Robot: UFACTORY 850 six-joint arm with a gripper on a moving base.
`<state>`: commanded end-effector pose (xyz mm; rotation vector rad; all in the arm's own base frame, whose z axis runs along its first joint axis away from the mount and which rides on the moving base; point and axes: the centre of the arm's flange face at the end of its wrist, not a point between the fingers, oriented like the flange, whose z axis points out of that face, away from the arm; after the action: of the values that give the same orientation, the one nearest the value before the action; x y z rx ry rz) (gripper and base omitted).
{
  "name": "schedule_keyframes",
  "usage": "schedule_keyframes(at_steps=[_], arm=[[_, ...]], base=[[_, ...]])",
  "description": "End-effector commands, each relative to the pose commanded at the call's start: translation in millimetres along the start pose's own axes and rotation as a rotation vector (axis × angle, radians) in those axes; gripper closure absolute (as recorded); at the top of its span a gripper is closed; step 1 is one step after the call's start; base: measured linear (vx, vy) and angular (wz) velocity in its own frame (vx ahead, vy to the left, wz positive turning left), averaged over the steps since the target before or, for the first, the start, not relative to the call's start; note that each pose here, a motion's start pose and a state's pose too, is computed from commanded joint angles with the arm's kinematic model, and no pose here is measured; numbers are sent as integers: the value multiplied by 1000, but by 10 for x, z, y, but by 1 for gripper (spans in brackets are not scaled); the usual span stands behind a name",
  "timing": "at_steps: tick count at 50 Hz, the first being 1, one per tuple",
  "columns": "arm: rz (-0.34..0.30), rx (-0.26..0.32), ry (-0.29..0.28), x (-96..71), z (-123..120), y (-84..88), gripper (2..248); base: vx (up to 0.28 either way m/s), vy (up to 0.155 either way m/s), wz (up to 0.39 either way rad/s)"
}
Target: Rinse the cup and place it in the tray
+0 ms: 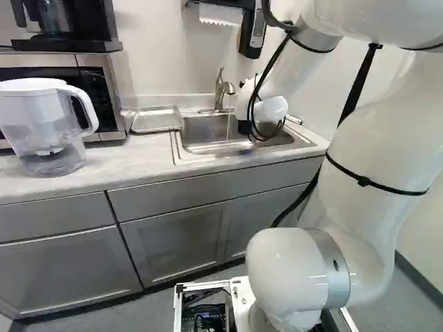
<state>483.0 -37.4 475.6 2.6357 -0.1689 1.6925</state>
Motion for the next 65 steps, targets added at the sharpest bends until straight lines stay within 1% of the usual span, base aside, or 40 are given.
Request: schedule_keyframes(at_steps=[18,56,65], arm=[[-16,34,-3,-56,-100,-175,126],[-54,116,-8,-134,-214,-590,126],[-54,118,-8,-134,-214,-599,126]], base=[[0,0,0],[0,0,0],[0,0,0]])
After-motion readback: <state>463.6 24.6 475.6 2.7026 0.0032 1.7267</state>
